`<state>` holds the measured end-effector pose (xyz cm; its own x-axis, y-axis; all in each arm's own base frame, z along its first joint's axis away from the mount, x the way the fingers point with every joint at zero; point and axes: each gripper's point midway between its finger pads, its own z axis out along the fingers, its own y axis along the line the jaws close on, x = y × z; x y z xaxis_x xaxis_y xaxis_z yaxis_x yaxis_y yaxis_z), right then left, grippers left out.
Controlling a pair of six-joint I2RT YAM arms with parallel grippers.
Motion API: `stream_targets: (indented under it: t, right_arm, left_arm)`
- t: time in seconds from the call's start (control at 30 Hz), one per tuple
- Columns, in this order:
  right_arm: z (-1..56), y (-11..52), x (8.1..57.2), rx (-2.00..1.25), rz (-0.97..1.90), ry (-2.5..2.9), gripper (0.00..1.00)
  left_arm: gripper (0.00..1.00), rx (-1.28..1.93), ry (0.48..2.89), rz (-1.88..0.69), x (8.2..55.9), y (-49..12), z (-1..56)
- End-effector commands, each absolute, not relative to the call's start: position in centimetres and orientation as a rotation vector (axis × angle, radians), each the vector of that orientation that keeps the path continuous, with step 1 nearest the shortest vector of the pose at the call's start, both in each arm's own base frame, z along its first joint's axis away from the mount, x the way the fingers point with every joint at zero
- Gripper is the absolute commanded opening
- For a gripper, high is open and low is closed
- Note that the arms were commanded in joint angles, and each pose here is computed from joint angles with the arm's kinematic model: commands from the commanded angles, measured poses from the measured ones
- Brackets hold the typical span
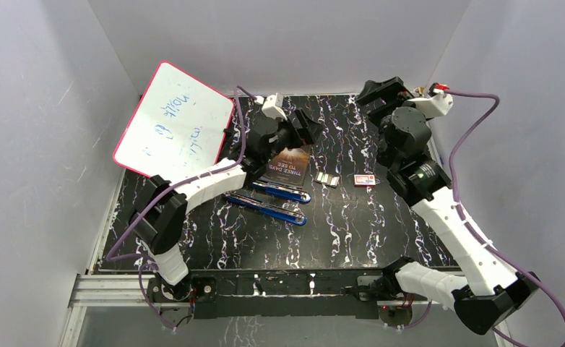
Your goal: Load the staples into the stapler
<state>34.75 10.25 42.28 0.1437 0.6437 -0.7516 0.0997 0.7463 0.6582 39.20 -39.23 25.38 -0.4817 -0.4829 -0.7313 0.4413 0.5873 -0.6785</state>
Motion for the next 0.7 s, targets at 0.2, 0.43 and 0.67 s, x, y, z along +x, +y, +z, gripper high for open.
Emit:
stream_targets:
  t: [0.2,0.43,0.67]
  right_arm:
    - [35.0,5.8,32.5,0.644,-0.023,1.660,0.98]
    - [30.1,7.3,35.4,0.510,-0.129,1.907,0.98]
    - [24.4,5.3,38.9,0.534,0.075,2.100,0.97]
  left_arm:
    - [0.98,0.019,1.999,-0.524,41.6,-30.1,23.1]
    - [0.98,0.077,2.091,-0.474,42.2,-28.8,20.8]
    - [0.98,0.119,2.264,-0.372,43.2,-28.1,17.0]
